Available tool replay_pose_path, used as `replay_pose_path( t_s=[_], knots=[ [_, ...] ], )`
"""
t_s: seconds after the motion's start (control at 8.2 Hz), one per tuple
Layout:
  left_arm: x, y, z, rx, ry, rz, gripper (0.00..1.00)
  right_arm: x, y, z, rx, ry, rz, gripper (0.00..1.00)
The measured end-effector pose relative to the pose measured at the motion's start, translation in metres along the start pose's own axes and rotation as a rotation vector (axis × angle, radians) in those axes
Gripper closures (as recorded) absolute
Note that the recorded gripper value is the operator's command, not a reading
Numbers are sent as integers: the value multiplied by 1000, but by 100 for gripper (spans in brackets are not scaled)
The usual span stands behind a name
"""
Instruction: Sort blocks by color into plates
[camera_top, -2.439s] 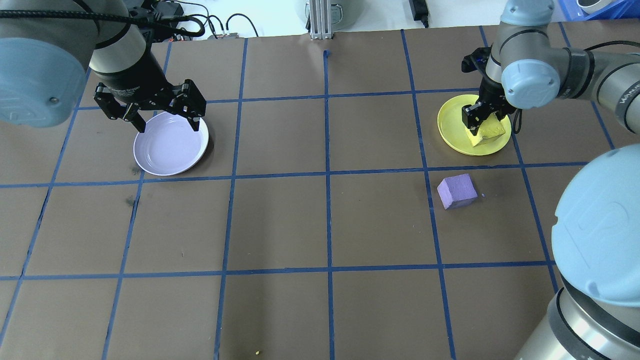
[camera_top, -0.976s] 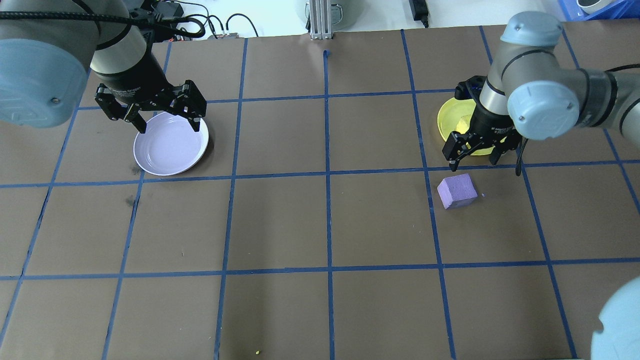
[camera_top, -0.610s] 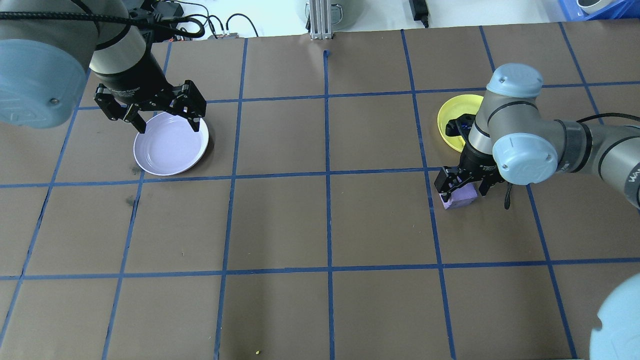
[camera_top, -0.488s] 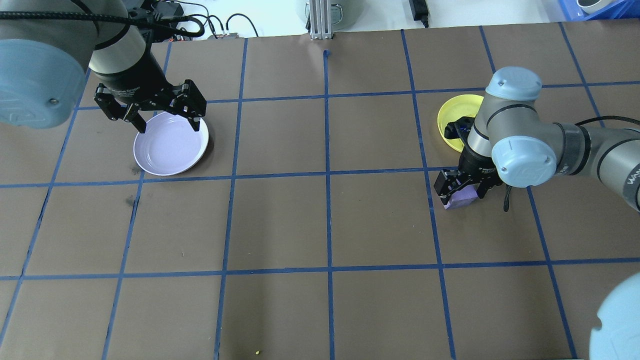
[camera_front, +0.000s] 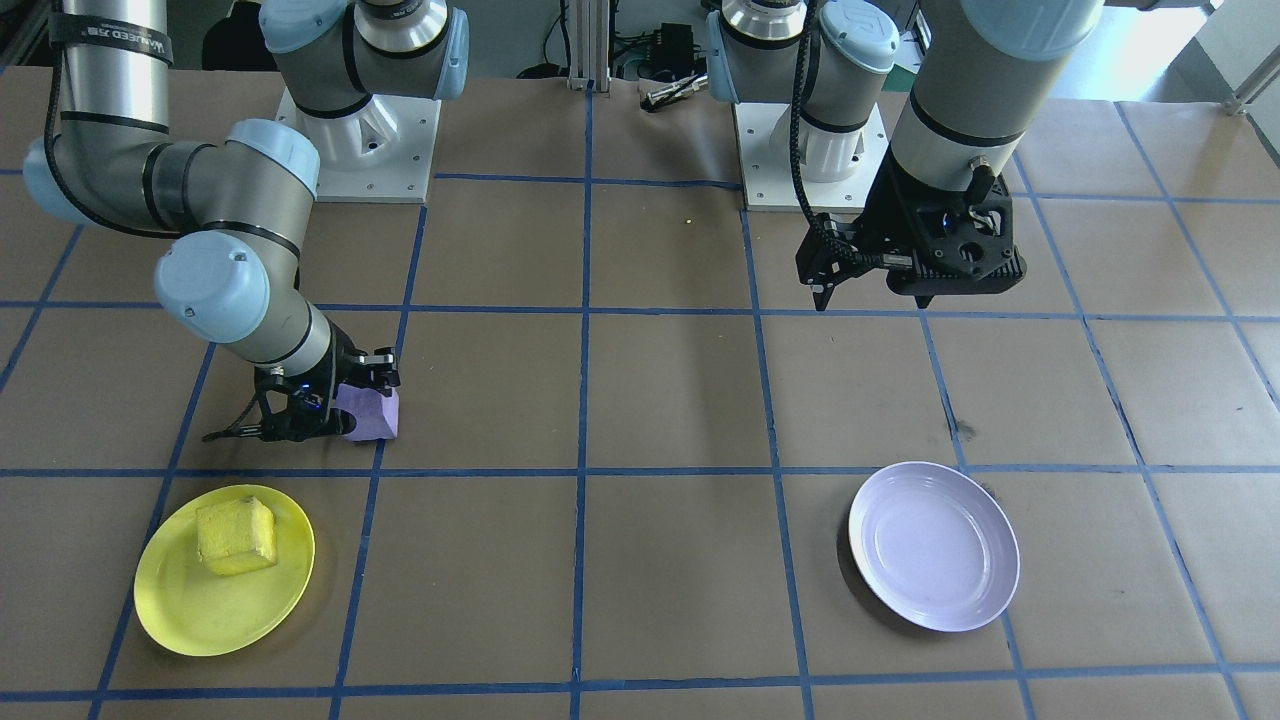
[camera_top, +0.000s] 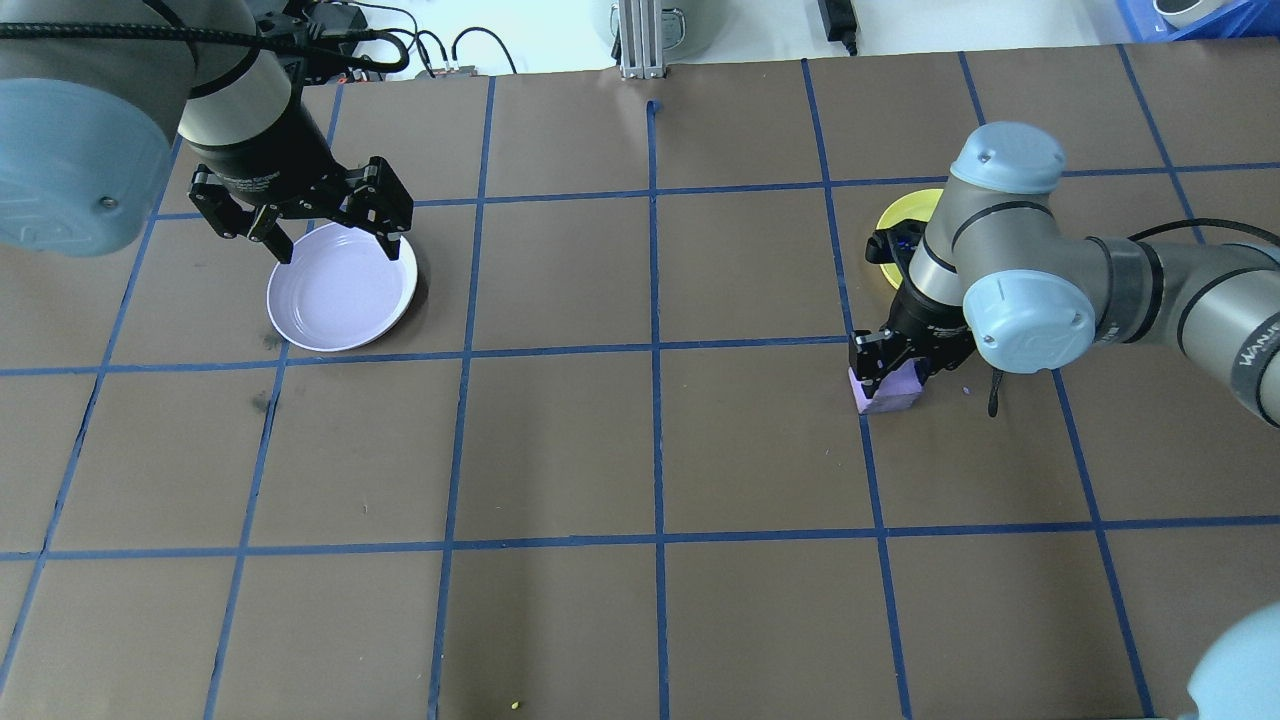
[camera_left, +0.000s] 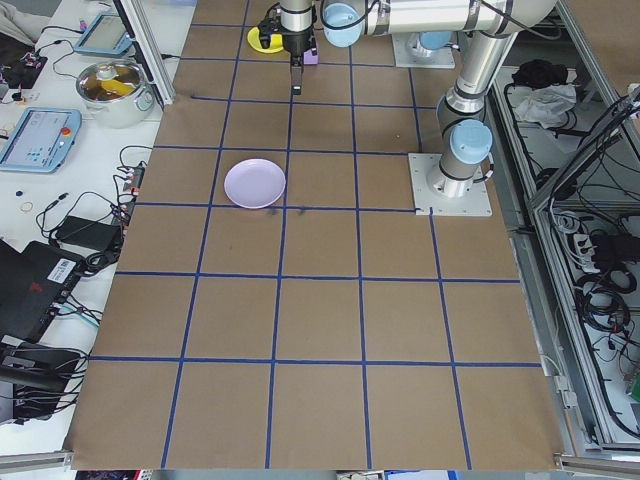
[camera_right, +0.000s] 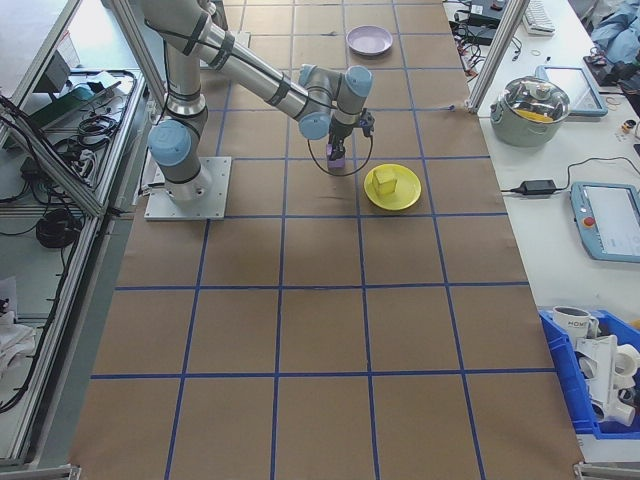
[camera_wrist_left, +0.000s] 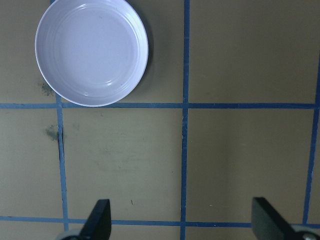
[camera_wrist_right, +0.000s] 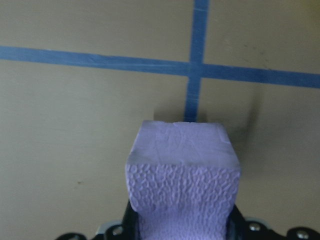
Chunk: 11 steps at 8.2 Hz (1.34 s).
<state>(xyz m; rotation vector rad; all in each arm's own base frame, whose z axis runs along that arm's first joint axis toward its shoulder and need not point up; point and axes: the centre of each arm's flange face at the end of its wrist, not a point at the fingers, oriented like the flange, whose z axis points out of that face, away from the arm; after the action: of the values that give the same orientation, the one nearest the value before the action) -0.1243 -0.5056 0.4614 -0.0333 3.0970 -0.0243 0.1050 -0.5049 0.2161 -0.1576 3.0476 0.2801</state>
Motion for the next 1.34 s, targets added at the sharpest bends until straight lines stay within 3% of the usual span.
replay_pose_path(
  t_s=[0.37,0.85,0.98,1.1,1.34],
  knots=[
    [0,0,0,0,-3,2,0,-109,2,-18,55,16,-20,74],
    [-1,0,0,-2,-4,-1,0,-287,50,-8,98,46,-198,66],
    [-3,-1,1,-2,-3,-4,0,-321,57,0,110,67,-212,52],
    [-7,-2,2,-3,-3,-11,0,-345,57,11,116,93,-207,29],
    [-11,-4,3,-6,-4,-20,0,-369,46,10,142,108,-195,0]
  ],
)
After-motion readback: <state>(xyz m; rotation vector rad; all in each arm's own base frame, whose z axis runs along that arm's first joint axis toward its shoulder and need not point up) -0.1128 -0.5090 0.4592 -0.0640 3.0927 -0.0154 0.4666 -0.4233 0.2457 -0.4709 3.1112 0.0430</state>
